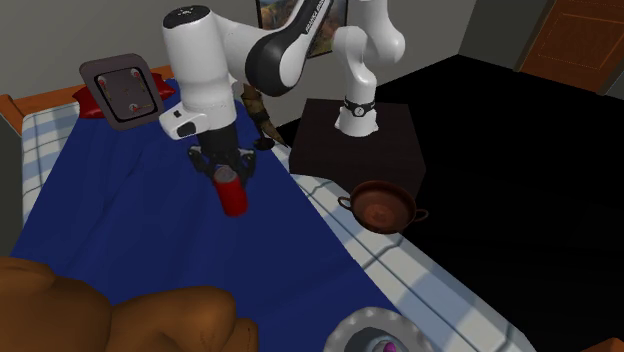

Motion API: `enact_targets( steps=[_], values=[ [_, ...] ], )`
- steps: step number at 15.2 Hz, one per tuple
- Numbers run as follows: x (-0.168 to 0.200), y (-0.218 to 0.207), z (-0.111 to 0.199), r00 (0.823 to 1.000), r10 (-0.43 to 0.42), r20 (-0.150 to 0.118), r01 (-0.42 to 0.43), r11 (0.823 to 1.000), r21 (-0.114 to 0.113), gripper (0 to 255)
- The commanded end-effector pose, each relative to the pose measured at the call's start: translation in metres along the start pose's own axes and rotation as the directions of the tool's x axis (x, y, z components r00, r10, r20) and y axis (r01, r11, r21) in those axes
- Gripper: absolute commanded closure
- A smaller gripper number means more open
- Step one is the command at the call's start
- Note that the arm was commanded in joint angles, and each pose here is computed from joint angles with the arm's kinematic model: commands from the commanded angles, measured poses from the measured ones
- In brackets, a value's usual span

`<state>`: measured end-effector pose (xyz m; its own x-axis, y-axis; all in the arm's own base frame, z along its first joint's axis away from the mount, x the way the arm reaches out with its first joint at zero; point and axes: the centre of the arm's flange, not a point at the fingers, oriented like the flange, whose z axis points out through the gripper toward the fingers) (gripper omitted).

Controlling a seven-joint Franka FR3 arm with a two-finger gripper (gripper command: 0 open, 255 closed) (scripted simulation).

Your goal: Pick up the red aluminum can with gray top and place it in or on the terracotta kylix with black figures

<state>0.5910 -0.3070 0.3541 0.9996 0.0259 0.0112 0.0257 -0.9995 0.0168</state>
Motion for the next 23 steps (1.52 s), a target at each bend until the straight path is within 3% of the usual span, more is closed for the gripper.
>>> enact_targets(
  steps=[1,23],
  values=[
    [-0.003,-0.013,-0.004,1.0,0.0,0.0,0.0,1.0,0.0,255],
    [-0.09,-0.289,-0.029,1.0,0.0,0.0,0.0,1.0,0.0,255]
  ],
)
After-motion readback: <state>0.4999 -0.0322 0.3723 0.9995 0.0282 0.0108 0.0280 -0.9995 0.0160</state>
